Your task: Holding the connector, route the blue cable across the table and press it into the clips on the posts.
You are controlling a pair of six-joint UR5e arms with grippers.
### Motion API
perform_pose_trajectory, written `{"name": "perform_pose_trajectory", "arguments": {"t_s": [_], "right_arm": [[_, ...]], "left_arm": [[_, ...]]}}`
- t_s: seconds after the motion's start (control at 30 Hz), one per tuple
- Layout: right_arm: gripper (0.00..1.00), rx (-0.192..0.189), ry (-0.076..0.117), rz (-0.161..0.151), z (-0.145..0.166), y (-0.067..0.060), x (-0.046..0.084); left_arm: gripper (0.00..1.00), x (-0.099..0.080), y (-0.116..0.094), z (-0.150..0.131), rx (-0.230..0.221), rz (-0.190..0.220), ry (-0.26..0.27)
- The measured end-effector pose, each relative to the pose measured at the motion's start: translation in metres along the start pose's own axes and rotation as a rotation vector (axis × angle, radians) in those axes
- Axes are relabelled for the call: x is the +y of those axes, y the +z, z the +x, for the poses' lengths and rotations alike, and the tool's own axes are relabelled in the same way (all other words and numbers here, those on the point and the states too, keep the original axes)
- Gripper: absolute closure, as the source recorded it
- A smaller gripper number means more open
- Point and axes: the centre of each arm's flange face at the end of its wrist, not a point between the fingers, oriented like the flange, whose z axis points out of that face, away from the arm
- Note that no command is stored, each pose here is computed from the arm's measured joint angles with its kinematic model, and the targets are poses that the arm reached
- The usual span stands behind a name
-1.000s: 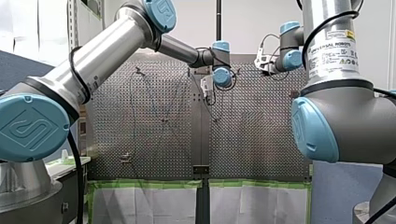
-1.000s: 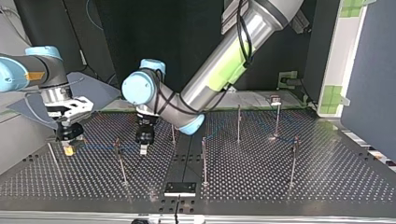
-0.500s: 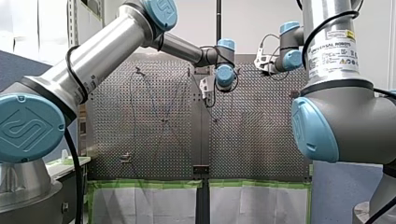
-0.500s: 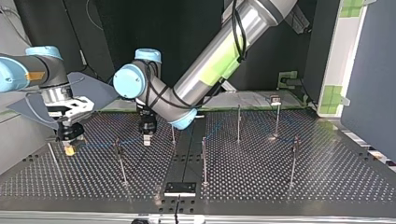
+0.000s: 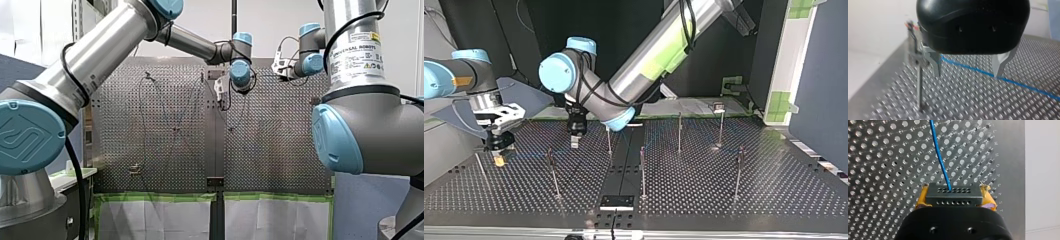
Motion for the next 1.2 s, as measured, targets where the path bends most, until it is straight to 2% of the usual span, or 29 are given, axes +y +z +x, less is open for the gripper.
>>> {"name": "perform_pose_trajectory", "arguments": {"t_s": [0.17,0.77,0.9,1.0,1.2], "right_arm": [[1.0,-0.004,0.001,0.001,-0.001,0.0,-0.001],[1.0,-0.006,0.001,0.002,-0.001,-0.001,-0.003],[1.0,-0.007,-0.001,0.003,-0.002,-0.001,-0.004],[1.0,-0.007,-0.002,0.005,-0.002,-0.001,-0.005],[1.0,-0.007,-0.002,0.006,-0.002,-0.001,-0.005]], "left_arm": [[0.0,-0.002,-0.01,-0.012,-0.026,0.035,-0.02],[0.0,0.019,-0.043,-0.062,-0.158,0.055,-0.192],[0.0,0.026,-0.052,-0.073,-0.193,0.05,-0.24],[0.0,0.032,-0.058,-0.081,-0.219,0.038,-0.257],[0.0,0.043,-0.072,-0.094,-0.269,0.002,-0.259]]}}
